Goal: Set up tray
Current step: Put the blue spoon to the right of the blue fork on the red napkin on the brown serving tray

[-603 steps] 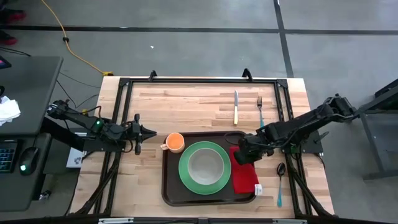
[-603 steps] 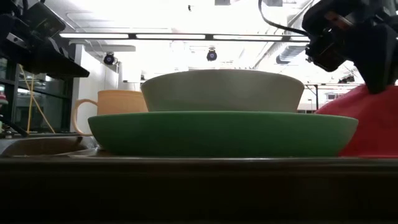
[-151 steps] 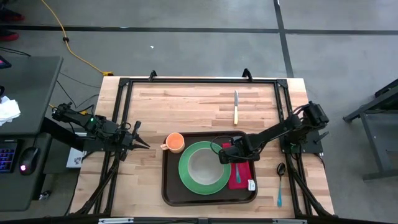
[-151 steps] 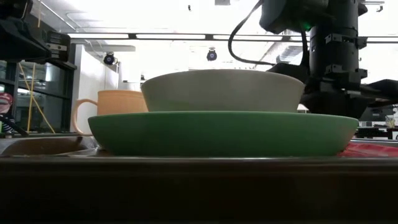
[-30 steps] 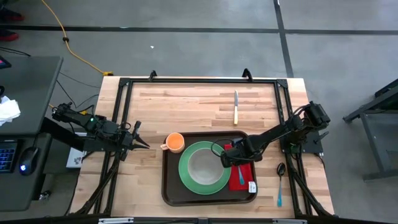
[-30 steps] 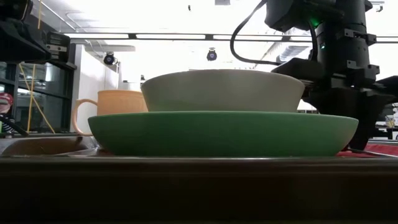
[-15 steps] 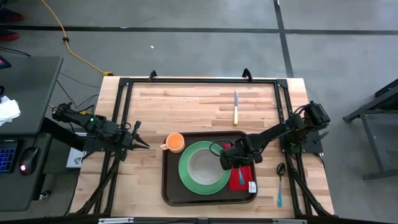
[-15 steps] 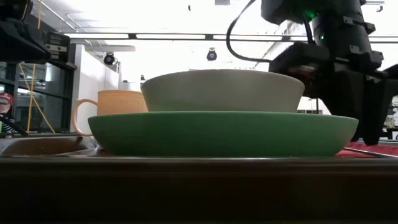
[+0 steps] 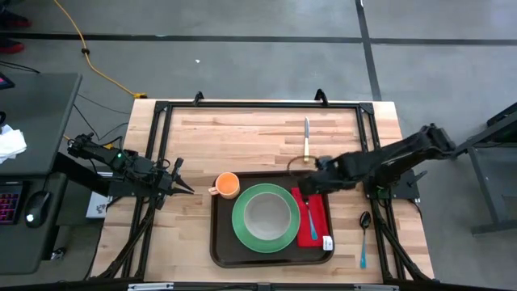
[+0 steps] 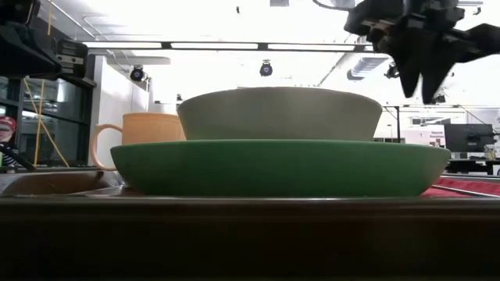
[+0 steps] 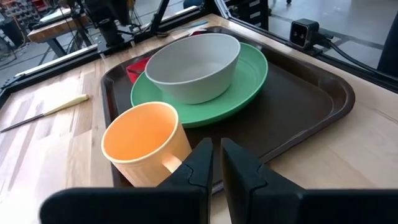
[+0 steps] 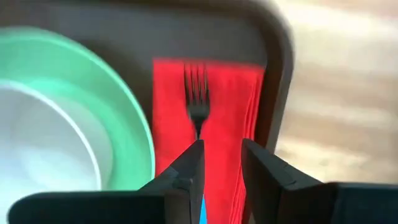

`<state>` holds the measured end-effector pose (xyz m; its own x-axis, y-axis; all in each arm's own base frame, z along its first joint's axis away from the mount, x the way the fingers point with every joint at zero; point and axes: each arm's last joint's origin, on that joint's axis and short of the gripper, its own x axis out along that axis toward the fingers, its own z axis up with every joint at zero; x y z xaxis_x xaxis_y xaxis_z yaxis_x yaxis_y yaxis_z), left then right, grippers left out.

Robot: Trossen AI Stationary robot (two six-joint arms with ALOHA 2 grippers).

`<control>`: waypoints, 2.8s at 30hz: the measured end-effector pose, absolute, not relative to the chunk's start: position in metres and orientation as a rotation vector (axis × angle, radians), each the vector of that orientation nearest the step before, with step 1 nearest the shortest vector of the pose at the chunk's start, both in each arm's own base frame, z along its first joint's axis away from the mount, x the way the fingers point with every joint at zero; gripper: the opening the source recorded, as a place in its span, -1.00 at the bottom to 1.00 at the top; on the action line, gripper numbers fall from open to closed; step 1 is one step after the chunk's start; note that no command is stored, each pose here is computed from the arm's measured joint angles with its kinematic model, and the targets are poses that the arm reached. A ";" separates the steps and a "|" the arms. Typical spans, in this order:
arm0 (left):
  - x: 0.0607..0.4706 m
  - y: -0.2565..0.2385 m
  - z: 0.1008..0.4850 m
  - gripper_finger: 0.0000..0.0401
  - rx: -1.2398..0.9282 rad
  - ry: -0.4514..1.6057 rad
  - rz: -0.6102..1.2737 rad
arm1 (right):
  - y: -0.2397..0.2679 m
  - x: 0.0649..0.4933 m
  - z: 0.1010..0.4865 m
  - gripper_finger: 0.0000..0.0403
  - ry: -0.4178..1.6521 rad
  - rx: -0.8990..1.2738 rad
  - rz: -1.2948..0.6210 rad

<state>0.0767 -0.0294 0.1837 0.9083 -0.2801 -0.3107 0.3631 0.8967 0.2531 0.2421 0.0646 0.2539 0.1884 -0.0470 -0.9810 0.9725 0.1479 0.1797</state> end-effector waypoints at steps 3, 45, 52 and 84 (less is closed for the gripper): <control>0.077 -0.029 0.184 -0.69 0.311 0.267 -0.337 | 0.049 0.236 0.266 -0.59 1.013 1.116 -1.000; 0.077 -0.030 0.186 -0.69 0.270 0.257 -0.329 | 0.065 0.204 0.270 -0.59 1.289 1.108 -1.048; 0.078 -0.030 0.188 -0.69 0.262 0.230 -0.326 | 0.088 0.196 0.270 -0.59 1.308 1.134 -1.050; 0.078 -0.030 0.188 -0.69 0.251 0.232 -0.332 | 0.172 0.192 0.241 -0.59 1.635 1.222 -0.945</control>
<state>0.0779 -0.0301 0.1883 0.9197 -0.2906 -0.2641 0.3477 0.9152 0.2037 0.1918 0.1725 0.2407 -0.1475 0.3155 -0.9374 0.9698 0.2324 -0.0744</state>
